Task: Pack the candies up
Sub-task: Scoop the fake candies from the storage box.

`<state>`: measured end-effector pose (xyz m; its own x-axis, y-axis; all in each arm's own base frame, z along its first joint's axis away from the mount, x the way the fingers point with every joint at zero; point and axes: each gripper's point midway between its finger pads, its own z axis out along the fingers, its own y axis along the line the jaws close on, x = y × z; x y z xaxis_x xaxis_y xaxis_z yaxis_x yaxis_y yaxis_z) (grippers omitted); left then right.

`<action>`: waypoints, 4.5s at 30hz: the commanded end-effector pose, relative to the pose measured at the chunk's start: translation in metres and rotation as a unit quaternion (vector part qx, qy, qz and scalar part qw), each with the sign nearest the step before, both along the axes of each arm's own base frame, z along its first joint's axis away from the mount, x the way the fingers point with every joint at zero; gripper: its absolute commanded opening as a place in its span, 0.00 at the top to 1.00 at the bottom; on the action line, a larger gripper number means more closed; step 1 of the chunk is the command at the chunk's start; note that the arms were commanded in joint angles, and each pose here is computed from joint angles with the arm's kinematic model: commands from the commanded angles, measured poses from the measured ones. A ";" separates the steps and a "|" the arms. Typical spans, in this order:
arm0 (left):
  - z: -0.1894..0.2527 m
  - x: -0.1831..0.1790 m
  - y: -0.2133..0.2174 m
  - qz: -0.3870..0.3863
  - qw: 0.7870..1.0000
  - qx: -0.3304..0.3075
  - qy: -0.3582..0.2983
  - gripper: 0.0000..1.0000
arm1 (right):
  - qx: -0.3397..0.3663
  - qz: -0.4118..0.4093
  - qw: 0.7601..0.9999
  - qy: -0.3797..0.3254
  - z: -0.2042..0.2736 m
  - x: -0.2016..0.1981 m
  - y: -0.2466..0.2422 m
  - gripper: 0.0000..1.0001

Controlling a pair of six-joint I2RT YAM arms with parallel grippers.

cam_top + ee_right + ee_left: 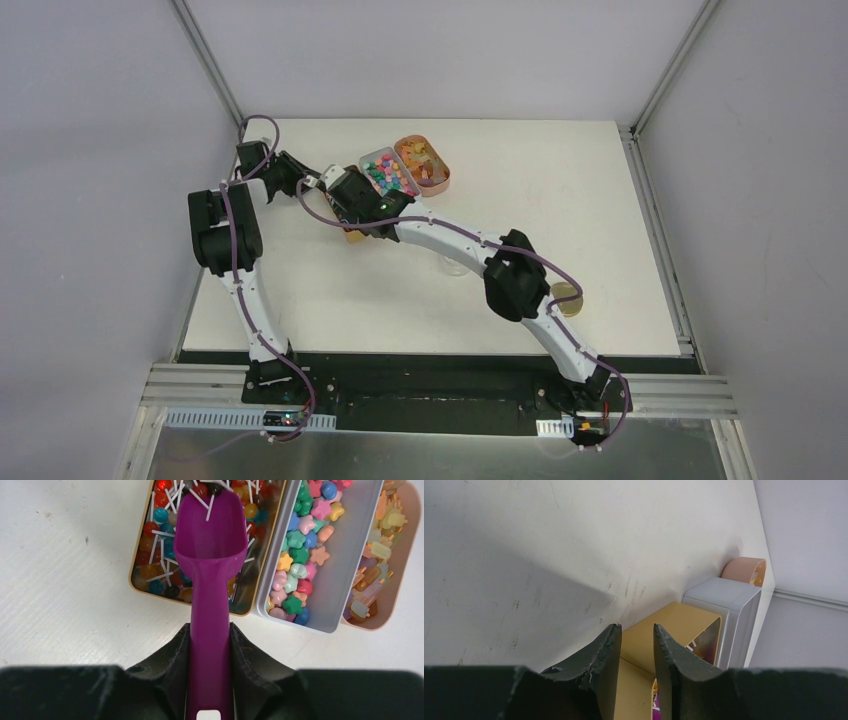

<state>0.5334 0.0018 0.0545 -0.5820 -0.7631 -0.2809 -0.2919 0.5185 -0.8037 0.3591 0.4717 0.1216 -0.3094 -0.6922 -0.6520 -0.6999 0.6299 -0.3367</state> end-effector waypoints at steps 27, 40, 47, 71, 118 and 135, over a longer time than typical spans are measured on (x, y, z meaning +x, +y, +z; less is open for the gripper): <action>0.004 0.006 -0.007 -0.016 1.000 -0.002 -0.018 0.68 | 0.088 -0.005 0.996 -0.019 -0.012 0.019 0.001 1.00; 0.002 0.006 -0.008 -0.017 1.000 -0.006 -0.016 0.68 | 0.012 0.004 1.000 0.012 -0.026 0.021 0.001 1.00; 0.000 0.006 -0.008 -0.018 1.000 -0.008 -0.013 0.69 | 0.015 0.002 1.000 0.017 -0.028 0.022 0.005 1.00; 0.006 0.012 -0.014 -0.027 0.999 -0.013 -0.022 0.69 | 0.088 -0.016 0.996 0.017 -0.041 0.029 -0.007 1.00; 0.166 -0.065 -0.048 -0.077 0.987 0.073 -0.123 0.01 | 0.145 0.024 0.982 -0.120 0.112 -0.070 -0.188 1.00; 0.147 -0.167 -0.093 -0.088 0.981 0.124 -0.124 0.01 | -0.013 -0.010 0.999 -0.047 0.095 -0.121 -0.283 1.00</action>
<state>0.3800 -0.0898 0.2135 -0.5993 -0.5727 -0.5593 0.0063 0.6953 -0.7187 0.2464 0.2110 0.1990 -0.2477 -0.6695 -0.7003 -0.6682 0.6414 -0.3769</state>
